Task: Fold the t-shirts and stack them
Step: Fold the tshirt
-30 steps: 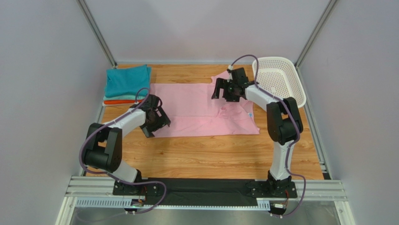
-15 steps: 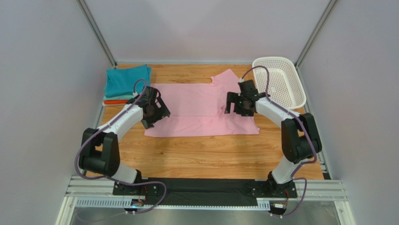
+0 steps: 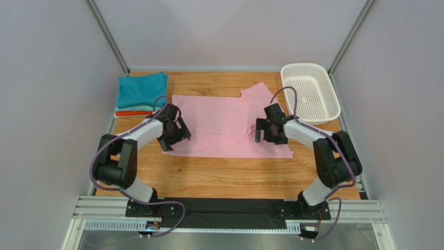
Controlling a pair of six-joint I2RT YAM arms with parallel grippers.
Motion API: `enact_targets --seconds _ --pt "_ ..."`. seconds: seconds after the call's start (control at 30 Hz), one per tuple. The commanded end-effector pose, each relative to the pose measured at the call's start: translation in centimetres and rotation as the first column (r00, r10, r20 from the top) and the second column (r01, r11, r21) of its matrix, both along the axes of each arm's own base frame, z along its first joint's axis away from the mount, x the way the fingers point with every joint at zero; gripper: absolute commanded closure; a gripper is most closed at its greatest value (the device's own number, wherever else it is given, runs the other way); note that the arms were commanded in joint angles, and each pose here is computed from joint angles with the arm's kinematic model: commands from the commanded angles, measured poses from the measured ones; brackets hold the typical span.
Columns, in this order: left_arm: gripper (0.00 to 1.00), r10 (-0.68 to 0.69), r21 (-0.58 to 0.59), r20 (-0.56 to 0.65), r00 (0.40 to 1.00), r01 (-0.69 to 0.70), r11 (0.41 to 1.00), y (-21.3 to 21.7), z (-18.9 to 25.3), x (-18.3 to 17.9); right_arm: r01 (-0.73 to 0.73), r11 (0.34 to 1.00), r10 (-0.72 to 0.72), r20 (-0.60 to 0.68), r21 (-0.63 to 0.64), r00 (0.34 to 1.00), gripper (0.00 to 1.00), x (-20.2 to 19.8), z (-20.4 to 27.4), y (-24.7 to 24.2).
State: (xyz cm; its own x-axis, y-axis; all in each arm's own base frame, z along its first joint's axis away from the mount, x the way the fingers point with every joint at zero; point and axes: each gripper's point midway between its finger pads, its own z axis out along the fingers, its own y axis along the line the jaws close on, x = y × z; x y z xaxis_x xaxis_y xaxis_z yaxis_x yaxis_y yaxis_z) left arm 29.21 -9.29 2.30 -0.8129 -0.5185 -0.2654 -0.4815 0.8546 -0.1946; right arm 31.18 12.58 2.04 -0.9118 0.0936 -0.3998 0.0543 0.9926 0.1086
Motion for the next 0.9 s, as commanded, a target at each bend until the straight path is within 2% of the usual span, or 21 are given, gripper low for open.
enact_targets --seconds 0.0,0.03,0.13,0.17,0.23,0.27,0.33,0.47,0.57,0.7,0.87 --pt "0.00 -0.019 0.009 -0.105 0.994 0.020 1.000 0.9 -1.8 -5.3 0.029 0.998 -0.036 -0.159 -0.052 0.987 0.00 -7.0 -2.4 -1.1" --pt "0.00 -0.012 0.014 -0.111 0.994 0.013 1.000 1.2 -1.9 -6.2 0.029 0.998 -0.039 -0.198 -0.058 0.979 0.00 -9.3 -3.3 -1.5" --pt "0.00 0.032 0.007 -0.130 0.991 -0.031 0.999 1.9 -2.1 -9.7 0.051 0.998 -0.057 -0.206 -0.034 0.977 0.00 -13.4 -3.4 -1.1" --pt "0.00 0.042 -0.004 -0.106 0.993 -0.043 0.999 2.0 -1.6 -10.3 0.070 0.997 -0.072 -0.207 -0.017 0.976 0.00 -14.2 -3.3 -0.8" --pt "0.00 0.070 0.000 -0.164 0.984 -0.071 0.997 2.5 -2.2 -13.3 0.056 0.998 -0.052 -0.195 0.016 0.979 0.00 -15.8 -2.4 0.0" --pt "0.00 0.051 -0.024 -0.134 0.990 -0.055 0.998 2.3 -1.8 -13.7 0.036 0.999 -0.030 -0.211 0.022 0.977 0.00 -17.2 -2.3 0.3" --pt "0.00 0.065 -0.030 -0.127 0.990 -0.069 0.997 2.4 -0.8 -14.5 0.013 0.998 -0.002 -0.168 0.065 0.986 0.00 -17.5 -0.9 1.0" --pt "0.00 0.090 -0.053 0.049 0.995 -0.087 0.995 2.7 3.3 -12.9 -0.038 0.989 0.048 -0.068 0.141 0.997 0.00 -16.6 2.9 2.6" --pt "0.00 0.086 -0.041 0.120 0.989 -0.081 0.996 3.0 5.7 -11.8 -0.072 0.982 0.071 0.015 0.172 0.997 0.00 -15.2 5.3 3.3" --pt "0.00 0.089 0.014 0.140 0.986 -0.092 0.996 4.0 7.2 -11.2 -0.154 0.965 0.145 0.058 0.212 0.988 0.00 -14.2 7.0 5.0" --pt "0.00 0.070 0.040 0.141 0.988 -0.076 0.996 4.0 8.0 -10.0 -0.191 0.972 0.182 0.080 0.137 0.980 0.00 -12.1 5.9 5.4"
